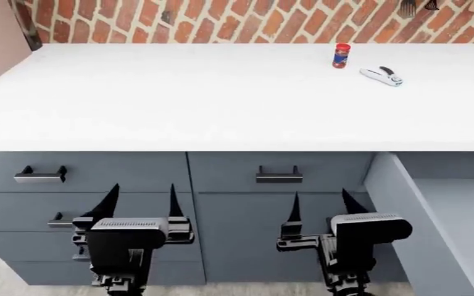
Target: Close the right drawer.
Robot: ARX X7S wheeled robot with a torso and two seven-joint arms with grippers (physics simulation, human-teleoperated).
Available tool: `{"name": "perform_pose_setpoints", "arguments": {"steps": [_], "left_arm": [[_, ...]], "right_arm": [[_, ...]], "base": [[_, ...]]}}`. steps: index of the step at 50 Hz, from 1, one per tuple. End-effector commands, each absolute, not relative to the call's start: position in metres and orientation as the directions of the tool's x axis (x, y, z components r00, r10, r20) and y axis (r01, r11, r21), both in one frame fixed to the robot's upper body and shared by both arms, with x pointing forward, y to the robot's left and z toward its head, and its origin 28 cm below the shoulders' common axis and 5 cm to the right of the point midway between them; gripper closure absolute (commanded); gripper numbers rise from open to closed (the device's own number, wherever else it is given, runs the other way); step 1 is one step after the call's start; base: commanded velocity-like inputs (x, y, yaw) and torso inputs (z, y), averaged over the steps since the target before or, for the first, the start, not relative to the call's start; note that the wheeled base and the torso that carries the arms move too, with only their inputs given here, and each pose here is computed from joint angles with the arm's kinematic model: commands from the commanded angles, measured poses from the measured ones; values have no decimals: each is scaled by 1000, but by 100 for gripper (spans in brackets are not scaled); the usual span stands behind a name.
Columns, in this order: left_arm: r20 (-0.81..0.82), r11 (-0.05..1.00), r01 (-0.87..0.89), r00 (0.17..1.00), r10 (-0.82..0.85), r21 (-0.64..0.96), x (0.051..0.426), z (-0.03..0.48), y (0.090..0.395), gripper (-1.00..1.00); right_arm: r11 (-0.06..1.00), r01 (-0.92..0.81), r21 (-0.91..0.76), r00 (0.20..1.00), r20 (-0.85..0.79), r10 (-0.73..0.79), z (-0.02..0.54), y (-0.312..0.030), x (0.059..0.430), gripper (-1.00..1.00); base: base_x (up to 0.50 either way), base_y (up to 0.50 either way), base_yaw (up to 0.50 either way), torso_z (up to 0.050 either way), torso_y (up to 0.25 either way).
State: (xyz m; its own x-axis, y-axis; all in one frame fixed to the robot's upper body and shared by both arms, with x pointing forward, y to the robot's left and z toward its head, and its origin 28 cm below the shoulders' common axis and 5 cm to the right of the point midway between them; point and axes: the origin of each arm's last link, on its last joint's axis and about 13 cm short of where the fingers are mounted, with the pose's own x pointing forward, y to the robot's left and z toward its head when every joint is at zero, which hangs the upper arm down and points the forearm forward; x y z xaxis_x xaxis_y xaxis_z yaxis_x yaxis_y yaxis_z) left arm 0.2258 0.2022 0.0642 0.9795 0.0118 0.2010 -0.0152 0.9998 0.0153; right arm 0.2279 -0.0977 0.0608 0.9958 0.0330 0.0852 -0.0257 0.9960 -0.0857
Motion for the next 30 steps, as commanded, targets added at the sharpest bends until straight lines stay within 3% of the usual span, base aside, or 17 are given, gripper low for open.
{"name": "perform_pose_setpoints", "arguments": {"steps": [1,11,30], "left_arm": [[279,1000,-4,960,1,8,233,95,203,-100],[412,996,-72,907,89,-58,237,135,216,-100],[527,997,-18,848,55,-77,235,184,208,-100]], "right_arm": [[990,-30,-134,988,145,49,87,-99,233,-100],[990,13,-138,970,243,21,118,-103,233,-100],[980,43,-195,932,360,31,168,-108,239,-100]], "base": [[0,0,0,0,0],[0,0,0,0,0],[0,0,0,0,0]]}}
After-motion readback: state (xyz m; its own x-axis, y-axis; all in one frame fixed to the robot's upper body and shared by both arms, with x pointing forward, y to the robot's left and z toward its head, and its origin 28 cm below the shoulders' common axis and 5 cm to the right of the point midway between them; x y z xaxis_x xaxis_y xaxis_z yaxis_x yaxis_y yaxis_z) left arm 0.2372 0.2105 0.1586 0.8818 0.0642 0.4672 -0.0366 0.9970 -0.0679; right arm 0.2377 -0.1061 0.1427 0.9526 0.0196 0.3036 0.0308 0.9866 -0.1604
